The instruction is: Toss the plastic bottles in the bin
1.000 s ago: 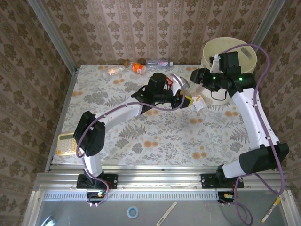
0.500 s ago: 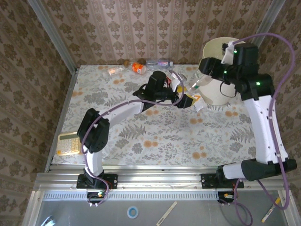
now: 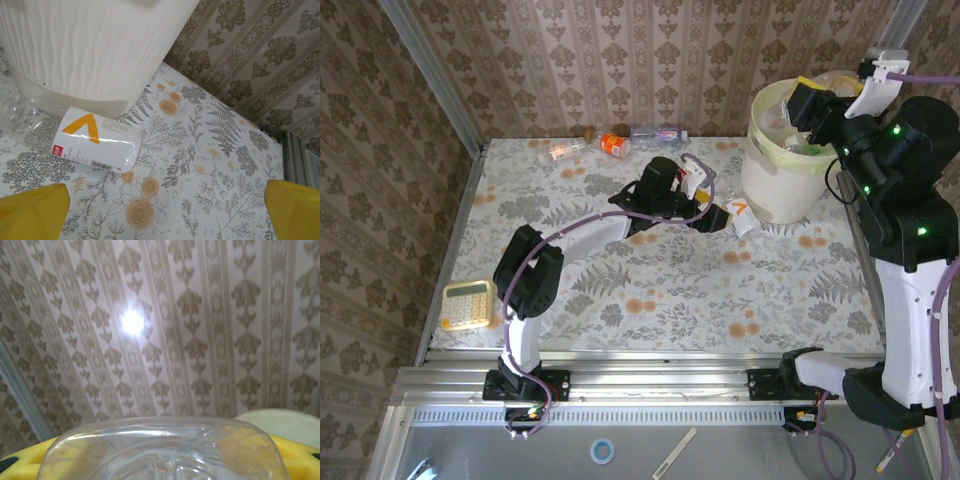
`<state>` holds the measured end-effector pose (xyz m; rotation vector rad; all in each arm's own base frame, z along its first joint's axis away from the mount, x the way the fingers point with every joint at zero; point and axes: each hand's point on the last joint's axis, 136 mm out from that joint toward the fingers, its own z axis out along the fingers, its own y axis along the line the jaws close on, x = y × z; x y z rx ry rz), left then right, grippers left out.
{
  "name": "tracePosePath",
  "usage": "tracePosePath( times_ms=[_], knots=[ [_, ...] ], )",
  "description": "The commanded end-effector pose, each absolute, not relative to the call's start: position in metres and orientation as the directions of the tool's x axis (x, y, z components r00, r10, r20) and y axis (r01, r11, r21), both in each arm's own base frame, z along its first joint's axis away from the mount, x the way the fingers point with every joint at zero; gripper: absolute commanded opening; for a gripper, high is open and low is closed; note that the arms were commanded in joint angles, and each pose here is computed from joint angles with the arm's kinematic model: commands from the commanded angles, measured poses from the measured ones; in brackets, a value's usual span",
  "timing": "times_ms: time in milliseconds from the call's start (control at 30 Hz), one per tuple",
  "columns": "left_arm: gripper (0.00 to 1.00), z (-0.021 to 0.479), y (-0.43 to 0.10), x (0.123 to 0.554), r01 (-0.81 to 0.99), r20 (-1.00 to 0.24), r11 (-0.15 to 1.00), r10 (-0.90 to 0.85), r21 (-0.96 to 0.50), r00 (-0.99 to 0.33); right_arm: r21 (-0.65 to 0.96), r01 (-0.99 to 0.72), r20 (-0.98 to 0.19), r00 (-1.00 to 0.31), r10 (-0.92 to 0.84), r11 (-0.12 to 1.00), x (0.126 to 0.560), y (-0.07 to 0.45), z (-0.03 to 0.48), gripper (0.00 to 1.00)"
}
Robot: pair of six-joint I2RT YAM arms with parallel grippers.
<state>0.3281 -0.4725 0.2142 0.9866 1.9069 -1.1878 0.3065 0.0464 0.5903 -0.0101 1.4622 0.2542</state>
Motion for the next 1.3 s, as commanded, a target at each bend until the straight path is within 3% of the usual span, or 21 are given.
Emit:
tracePosePath(
  times_ms=[0, 200, 333, 433, 500, 600, 667, 833, 1000, 1267],
  knots=[
    [1.00, 0.216, -0.467, 0.340, 0.844, -0.829, 0.333, 0.236, -0.421, -0.506, 0.020, -0.122, -0.935, 0.349, 0.062, 0.992, 0.292, 0.039, 0.639, 0.29],
    [1.00, 0.211, -0.466, 0.342, 0.835, -0.822, 0.342, 0.233, -0.430, -0.519, 0.003, -0.038, -0.920, 0.391, 0.018, 0.999, 0.310, 0.029, 0.641, 0.26],
    [1.00, 0.209, -0.468, 0.346, 0.832, -0.821, 0.348, 0.230, -0.432, -0.522, 0.016, 0.123, -0.964, 0.267, -0.018, 0.992, 0.356, 0.004, 0.621, 0.17],
    [1.00, 0.202, -0.469, 0.350, 0.823, -0.812, 0.365, 0.234, -0.436, -0.534, 0.027, 0.245, -0.999, 0.048, 0.016, 0.969, 0.410, -0.020, 0.580, 0.30],
    [1.00, 0.198, -0.469, 0.353, 0.816, -0.805, 0.370, 0.236, -0.444, -0.544, 0.032, 0.314, -0.995, -0.082, 0.061, 0.949, 0.434, -0.035, 0.551, 0.51],
    [1.00, 0.193, -0.465, 0.358, 0.798, -0.792, 0.389, 0.228, -0.460, -0.567, 0.048, 0.379, -0.965, -0.220, 0.141, 0.924, 0.458, -0.047, 0.507, 0.75],
    [1.00, 0.191, -0.460, 0.361, 0.784, -0.782, 0.401, 0.219, -0.473, -0.584, -0.021, 0.380, -0.939, -0.325, 0.112, 0.925, 0.463, -0.043, 0.487, 0.90],
    [1.00, 0.187, -0.448, 0.366, 0.760, -0.766, 0.425, 0.204, -0.492, -0.610, -0.005, 0.357, -0.932, -0.341, 0.125, 0.934, 0.454, -0.032, 0.489, 0.95],
    [1.00, 0.198, -0.435, 0.371, 0.755, -0.773, 0.436, 0.183, -0.491, -0.608, 0.054, 0.195, -0.912, -0.389, 0.128, 0.979, 0.441, 0.007, 0.482, 0.97],
    [1.00, 0.222, -0.416, 0.374, 0.771, -0.810, 0.433, 0.140, -0.467, -0.570, 0.171, -0.036, -0.810, -0.574, 0.119, 0.985, 0.411, 0.083, 0.432, 0.98]
  ],
)
